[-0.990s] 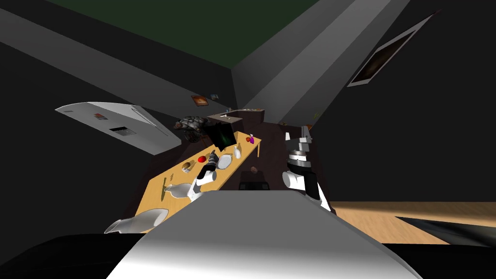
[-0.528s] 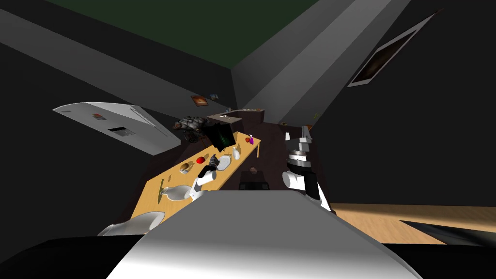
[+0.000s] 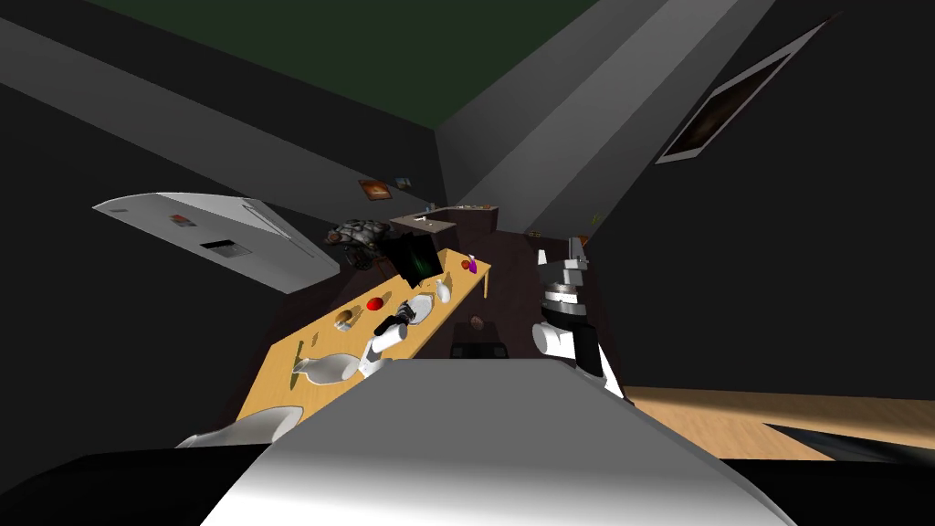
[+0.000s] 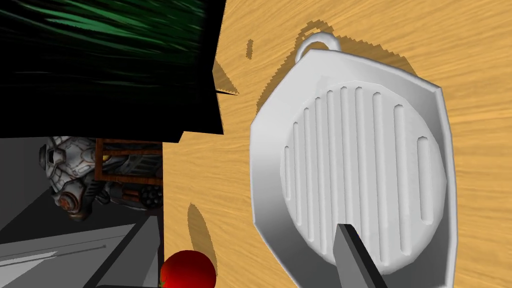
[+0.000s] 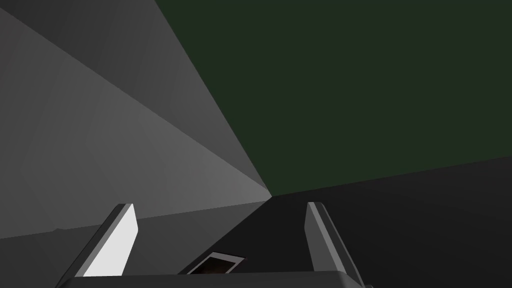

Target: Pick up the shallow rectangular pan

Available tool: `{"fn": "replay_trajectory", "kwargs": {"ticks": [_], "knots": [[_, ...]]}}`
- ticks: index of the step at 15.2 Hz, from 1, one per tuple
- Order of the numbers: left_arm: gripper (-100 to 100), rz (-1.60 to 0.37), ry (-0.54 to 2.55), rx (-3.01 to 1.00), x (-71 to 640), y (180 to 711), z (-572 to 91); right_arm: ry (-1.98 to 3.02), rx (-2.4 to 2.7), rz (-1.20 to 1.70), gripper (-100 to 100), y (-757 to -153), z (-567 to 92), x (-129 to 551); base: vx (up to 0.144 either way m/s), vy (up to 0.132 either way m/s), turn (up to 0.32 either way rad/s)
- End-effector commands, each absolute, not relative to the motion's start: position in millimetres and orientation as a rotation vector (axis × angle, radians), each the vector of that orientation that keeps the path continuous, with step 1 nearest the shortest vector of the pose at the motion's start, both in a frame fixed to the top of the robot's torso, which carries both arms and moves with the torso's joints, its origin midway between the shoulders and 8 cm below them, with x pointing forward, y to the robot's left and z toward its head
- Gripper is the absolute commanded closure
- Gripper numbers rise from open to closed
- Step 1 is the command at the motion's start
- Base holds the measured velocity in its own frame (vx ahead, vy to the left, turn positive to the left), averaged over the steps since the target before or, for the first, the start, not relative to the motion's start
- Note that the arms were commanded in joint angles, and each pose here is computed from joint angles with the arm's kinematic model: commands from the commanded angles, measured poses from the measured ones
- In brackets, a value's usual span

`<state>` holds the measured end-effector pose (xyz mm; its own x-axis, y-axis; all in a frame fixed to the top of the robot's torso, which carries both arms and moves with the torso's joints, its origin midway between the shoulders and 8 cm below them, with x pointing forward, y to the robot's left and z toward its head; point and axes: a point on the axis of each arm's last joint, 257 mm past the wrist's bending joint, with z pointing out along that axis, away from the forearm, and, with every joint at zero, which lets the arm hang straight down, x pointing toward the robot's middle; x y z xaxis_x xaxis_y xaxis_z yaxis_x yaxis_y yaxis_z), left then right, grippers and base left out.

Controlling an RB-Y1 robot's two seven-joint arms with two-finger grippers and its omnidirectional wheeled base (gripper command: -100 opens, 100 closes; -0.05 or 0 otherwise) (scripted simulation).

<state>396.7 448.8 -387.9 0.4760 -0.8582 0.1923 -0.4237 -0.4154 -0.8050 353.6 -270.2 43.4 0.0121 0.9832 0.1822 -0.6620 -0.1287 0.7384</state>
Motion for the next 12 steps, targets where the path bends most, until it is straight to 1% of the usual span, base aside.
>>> {"fn": "replay_trajectory", "kwargs": {"ticks": [1,2,12], "knots": [[-100,-0.778,1.053,-2.083,392.2,448.8,-402.1,0.527,0.806,1.528,0,-270.2,43.4,353.6,0.034,-0.019,0.002],[-100,-0.761,1.044,-2.145,385.0,447.7,-416.8,0.527,0.806,1.528,0,-270.2,43.4,353.6,0.034,-0.016,0.0],[-100,-0.682,0.985,-2.452,346.3,428.9,-482.1,0.527,0.806,1.528,0,-270.2,43.4,353.6,0.037,-0.015,0.0]]}}
